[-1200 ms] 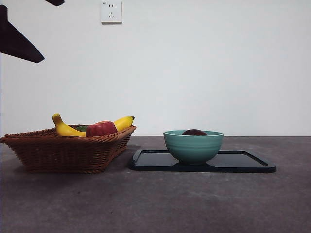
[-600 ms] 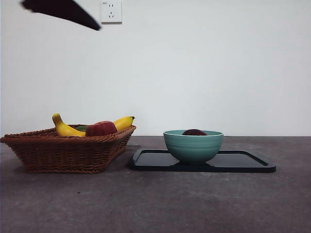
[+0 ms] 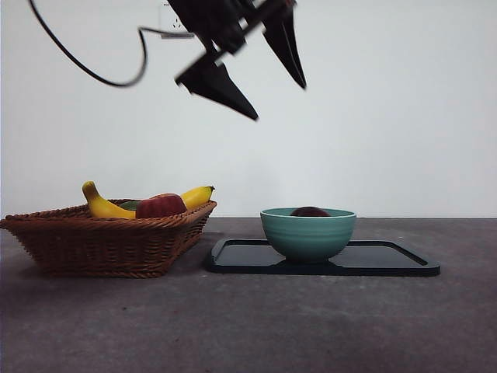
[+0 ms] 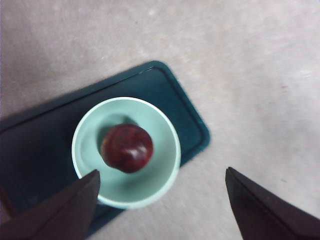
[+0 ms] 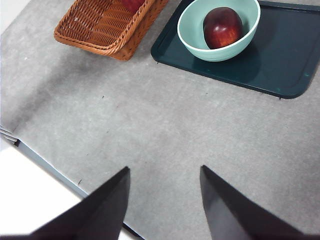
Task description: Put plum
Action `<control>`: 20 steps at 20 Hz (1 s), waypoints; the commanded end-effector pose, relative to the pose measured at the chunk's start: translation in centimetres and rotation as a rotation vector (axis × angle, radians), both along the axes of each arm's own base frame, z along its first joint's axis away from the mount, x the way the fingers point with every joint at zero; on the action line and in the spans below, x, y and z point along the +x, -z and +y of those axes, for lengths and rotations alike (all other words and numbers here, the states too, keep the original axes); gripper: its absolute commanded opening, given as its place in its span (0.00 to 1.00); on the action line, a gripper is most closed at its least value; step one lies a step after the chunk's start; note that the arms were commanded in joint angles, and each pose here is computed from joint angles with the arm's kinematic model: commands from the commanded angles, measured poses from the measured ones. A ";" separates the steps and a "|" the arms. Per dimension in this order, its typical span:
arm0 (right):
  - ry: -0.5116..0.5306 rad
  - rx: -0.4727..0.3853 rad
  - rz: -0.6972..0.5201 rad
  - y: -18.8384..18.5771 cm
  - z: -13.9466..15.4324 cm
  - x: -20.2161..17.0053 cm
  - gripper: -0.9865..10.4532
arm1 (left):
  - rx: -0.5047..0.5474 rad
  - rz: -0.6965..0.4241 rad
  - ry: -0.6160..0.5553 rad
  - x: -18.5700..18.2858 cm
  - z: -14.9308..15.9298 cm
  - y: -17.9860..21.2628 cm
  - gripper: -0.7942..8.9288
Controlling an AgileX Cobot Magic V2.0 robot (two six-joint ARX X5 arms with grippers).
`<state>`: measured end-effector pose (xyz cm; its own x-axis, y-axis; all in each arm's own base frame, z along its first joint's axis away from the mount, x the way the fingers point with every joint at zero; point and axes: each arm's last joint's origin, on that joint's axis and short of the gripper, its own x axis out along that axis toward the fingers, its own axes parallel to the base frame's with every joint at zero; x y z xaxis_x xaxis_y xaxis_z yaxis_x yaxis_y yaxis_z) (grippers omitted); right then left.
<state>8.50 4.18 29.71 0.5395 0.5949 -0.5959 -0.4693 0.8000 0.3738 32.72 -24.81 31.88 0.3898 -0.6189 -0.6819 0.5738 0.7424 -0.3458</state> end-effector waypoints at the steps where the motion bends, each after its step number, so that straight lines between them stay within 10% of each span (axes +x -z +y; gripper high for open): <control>1: -0.001 0.008 -0.001 -0.2 0.1 0.1 0.28 | 0.028 -0.004 0.007 1.4 -1.9 1.5 0.49; 20: -0.001 0.000 0.020 0.0 0.0 -0.1 0.28 | 0.210 -0.038 0.116 3.9 -7.1 11.0 0.49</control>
